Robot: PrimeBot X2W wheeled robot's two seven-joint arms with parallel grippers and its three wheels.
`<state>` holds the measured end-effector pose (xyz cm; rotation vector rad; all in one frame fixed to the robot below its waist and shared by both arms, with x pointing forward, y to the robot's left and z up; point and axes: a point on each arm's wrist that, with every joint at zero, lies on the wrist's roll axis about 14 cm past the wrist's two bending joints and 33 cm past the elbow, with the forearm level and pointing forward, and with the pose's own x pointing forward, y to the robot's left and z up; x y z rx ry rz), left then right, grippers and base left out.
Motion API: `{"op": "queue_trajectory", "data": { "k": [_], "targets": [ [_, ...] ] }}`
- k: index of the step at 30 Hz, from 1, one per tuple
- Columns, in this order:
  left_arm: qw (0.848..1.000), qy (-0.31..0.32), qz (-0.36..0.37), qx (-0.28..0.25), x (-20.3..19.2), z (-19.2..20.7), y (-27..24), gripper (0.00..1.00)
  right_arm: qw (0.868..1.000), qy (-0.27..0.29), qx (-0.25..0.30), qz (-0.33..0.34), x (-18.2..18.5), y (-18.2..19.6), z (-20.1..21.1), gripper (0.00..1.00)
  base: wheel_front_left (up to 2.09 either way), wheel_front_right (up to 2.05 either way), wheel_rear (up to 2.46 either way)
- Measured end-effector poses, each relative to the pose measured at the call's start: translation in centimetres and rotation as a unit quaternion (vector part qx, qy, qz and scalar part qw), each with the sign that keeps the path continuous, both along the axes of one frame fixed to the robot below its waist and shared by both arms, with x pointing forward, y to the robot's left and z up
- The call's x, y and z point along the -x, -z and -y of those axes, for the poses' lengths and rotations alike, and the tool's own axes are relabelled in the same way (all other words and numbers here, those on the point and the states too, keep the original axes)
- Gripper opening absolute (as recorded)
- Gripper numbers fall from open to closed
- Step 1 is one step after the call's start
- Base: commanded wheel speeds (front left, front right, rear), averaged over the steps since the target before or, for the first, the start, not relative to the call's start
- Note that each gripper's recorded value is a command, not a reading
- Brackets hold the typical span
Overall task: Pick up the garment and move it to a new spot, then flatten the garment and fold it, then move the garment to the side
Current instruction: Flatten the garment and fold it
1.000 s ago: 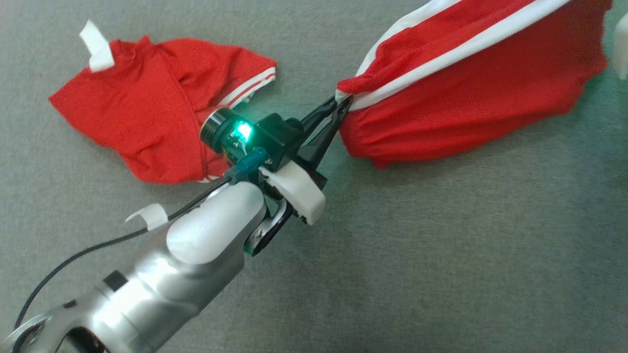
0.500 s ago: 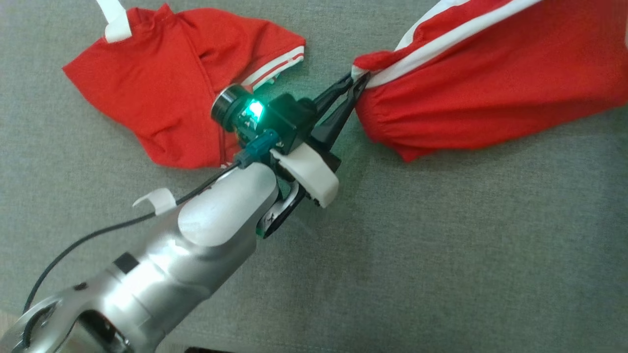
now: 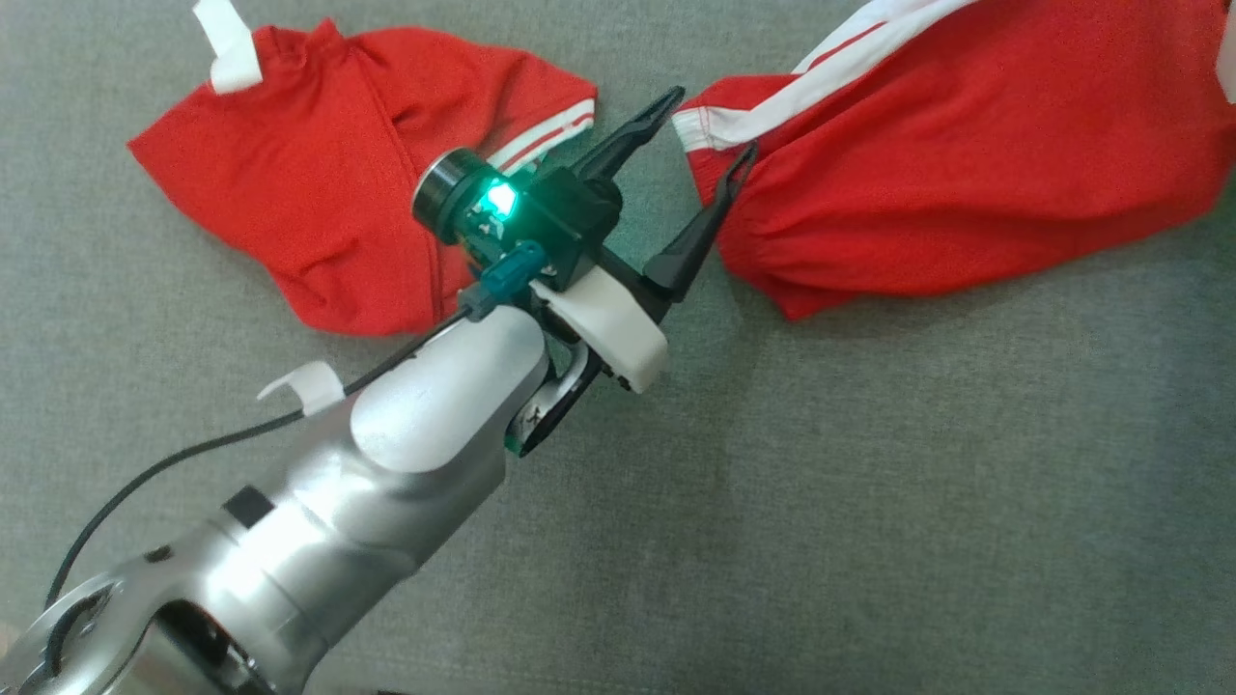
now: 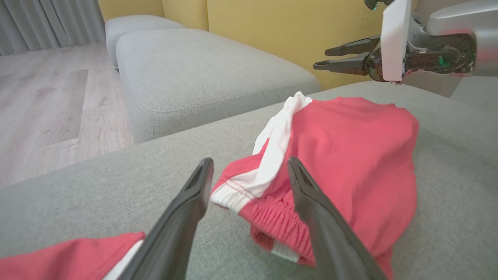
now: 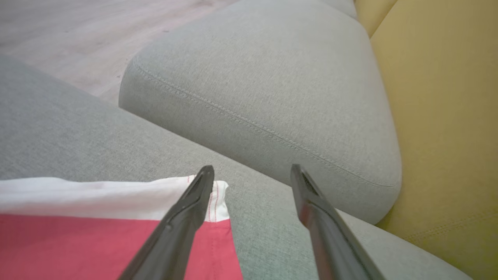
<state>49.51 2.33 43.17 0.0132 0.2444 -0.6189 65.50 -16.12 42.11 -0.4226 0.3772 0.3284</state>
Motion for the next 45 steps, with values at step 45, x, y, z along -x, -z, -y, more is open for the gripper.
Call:
{"op": "queue_trajectory", "data": {
  "k": [45],
  "targets": [
    [0.962, -0.247, 0.046, 0.105, 12.1, -9.3, -4.0, 1.00, 0.928, 0.147, -0.316, 0.129, 25.1, -4.7, 0.7, 1.00, 0.00, 0.00, 0.00]
  ]
}}
